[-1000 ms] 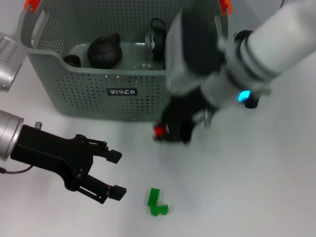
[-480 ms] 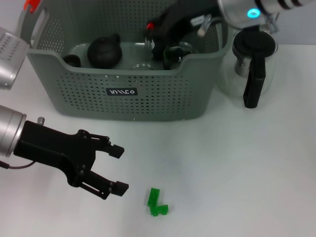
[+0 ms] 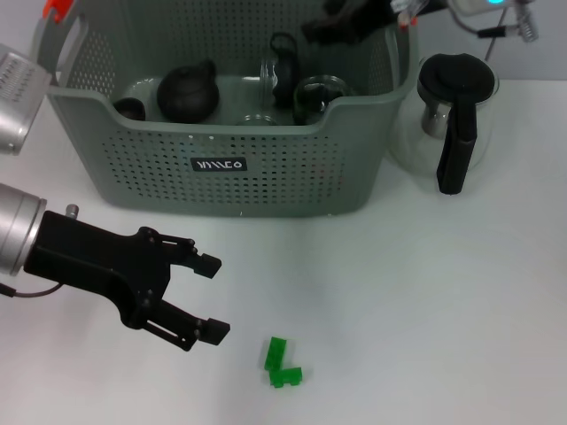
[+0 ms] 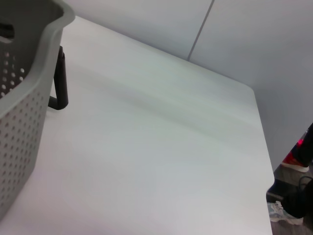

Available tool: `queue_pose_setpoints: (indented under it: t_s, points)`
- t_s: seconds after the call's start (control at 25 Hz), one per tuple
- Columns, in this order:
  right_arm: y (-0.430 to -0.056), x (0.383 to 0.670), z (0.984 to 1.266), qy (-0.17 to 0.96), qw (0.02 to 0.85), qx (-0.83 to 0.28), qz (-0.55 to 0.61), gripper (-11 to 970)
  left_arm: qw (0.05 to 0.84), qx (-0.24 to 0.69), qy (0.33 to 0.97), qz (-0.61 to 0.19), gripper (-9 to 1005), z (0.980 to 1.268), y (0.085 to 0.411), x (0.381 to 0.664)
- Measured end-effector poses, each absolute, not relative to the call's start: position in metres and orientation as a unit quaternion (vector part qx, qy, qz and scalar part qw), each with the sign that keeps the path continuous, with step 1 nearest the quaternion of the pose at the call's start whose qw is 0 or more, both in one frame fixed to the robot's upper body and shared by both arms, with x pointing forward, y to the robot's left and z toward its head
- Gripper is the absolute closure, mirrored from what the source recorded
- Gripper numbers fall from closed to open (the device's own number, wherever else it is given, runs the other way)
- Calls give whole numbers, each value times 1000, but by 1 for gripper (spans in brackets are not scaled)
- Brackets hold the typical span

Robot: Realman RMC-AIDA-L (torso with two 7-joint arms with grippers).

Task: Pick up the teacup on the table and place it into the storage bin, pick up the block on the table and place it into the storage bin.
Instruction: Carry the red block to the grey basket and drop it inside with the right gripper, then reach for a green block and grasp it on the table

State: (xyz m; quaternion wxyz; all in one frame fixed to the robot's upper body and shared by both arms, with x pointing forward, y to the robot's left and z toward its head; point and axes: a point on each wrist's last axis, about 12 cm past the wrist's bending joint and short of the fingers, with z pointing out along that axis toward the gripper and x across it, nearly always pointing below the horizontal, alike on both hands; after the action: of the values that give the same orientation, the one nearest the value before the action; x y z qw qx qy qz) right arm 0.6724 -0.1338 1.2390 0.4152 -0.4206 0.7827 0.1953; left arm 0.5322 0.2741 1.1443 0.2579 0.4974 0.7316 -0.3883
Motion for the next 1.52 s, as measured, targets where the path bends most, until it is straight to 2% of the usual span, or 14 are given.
queue_pose_setpoints:
  t_s: [0.32, 0.52, 0.76, 0.88, 1.08, 1.52]
  points:
    - [-147, 659, 1257, 759, 448, -416, 222, 271, 252, 504, 730, -388, 33, 1147, 274, 532]
    - [-157, 632, 1263, 727, 435, -459, 267, 170, 248, 504, 732, -386, 33, 1150, 275, 534]
    - [-177, 607, 1247, 710, 392, -509, 287, 48, 238, 508, 737, -377, 33, 1147, 278, 533]
    - [-186, 591, 1229, 703, 359, -535, 303, 36, 234, 510, 739, -374, 33, 1146, 278, 533]
    - [-190, 579, 1216, 698, 331, -551, 316, 35, 226, 515, 739, -371, 33, 1145, 273, 535]
    - [-213, 568, 1200, 717, 298, -537, 331, 32, 203, 539, 732, -365, 33, 1150, 255, 542]
